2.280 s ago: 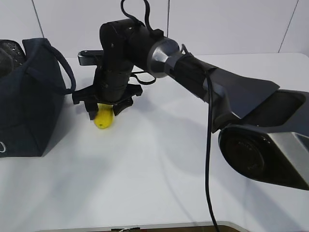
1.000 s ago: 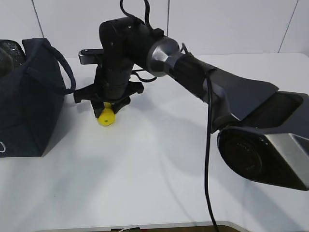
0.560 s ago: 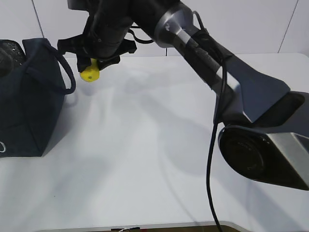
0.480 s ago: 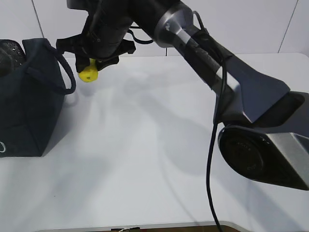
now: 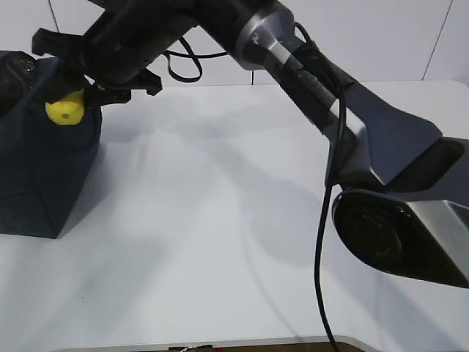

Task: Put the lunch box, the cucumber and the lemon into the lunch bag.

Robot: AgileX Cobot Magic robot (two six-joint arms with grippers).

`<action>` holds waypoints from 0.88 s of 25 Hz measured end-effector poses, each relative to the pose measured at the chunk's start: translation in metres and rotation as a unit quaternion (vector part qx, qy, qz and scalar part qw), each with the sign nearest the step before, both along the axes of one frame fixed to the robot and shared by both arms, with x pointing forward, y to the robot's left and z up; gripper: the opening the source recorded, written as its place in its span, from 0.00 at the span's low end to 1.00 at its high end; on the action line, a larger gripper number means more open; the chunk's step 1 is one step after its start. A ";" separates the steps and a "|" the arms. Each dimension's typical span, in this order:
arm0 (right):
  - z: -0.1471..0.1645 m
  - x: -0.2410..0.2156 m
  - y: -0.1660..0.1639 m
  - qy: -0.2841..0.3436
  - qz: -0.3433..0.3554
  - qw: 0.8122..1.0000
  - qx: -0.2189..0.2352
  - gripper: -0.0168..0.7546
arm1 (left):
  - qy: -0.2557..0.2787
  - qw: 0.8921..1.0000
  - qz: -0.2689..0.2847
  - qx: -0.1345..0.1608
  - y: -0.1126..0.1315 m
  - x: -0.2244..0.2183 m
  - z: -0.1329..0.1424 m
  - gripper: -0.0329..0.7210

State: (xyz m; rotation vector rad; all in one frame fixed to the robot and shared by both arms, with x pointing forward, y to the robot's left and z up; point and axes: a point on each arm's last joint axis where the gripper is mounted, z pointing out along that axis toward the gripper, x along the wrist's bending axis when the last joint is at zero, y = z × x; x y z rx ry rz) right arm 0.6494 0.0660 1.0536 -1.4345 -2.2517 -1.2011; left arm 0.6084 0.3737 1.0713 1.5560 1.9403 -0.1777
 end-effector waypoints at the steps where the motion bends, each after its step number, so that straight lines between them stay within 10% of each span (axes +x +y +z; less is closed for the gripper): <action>1: 0.003 -0.001 0.002 0.002 0.003 1.000 0.020 0.46 | 0.000 1.000 0.000 0.000 0.000 0.000 0.000 0.04; 13: 0.026 -0.003 0.015 -0.015 0.028 0.987 0.160 0.46 | -0.002 1.000 -0.001 -0.003 -0.001 0.000 0.000 0.04; 22: 0.021 0.006 0.018 -0.049 0.010 0.983 0.176 0.46 | -0.021 0.998 -0.011 -0.052 -0.019 0.005 0.006 0.04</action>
